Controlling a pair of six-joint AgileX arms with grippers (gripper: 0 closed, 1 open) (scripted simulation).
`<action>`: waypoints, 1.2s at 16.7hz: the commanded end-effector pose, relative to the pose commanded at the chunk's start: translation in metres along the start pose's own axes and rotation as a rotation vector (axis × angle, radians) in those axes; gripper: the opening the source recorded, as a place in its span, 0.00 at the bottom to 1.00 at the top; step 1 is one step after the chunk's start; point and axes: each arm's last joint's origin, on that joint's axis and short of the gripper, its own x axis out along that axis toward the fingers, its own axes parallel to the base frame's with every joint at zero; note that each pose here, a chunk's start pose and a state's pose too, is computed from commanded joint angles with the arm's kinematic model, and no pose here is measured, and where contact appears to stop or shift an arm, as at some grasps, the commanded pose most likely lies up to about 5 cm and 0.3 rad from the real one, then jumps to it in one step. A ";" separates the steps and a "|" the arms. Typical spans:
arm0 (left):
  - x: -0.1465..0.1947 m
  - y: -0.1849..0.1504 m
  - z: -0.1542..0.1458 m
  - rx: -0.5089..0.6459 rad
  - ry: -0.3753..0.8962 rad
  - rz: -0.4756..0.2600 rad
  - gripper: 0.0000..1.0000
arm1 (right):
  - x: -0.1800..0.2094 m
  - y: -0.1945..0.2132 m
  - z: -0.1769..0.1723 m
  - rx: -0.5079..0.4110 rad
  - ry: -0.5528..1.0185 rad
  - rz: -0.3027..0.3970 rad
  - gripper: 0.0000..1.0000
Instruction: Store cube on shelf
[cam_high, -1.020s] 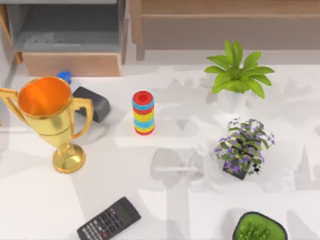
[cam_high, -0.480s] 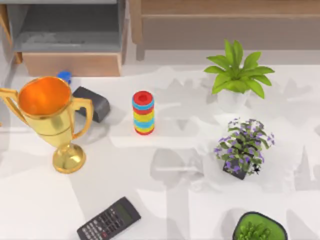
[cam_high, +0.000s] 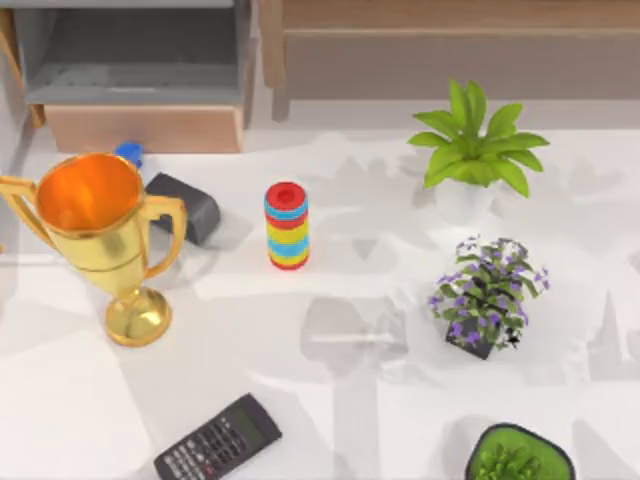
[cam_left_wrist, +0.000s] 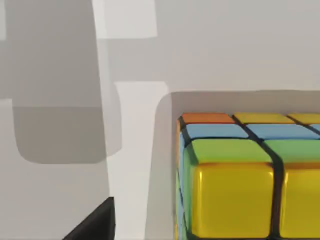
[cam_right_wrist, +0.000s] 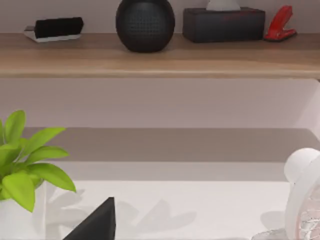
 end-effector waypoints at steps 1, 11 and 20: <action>0.000 0.000 0.000 0.000 0.000 0.000 1.00 | 0.000 0.000 0.000 0.000 0.000 0.000 1.00; 0.000 0.000 0.000 0.000 0.000 0.000 0.47 | 0.000 0.000 0.000 0.000 0.000 0.000 1.00; 0.000 0.000 0.000 0.000 0.000 0.000 0.00 | 0.000 0.000 0.000 0.000 0.000 0.000 1.00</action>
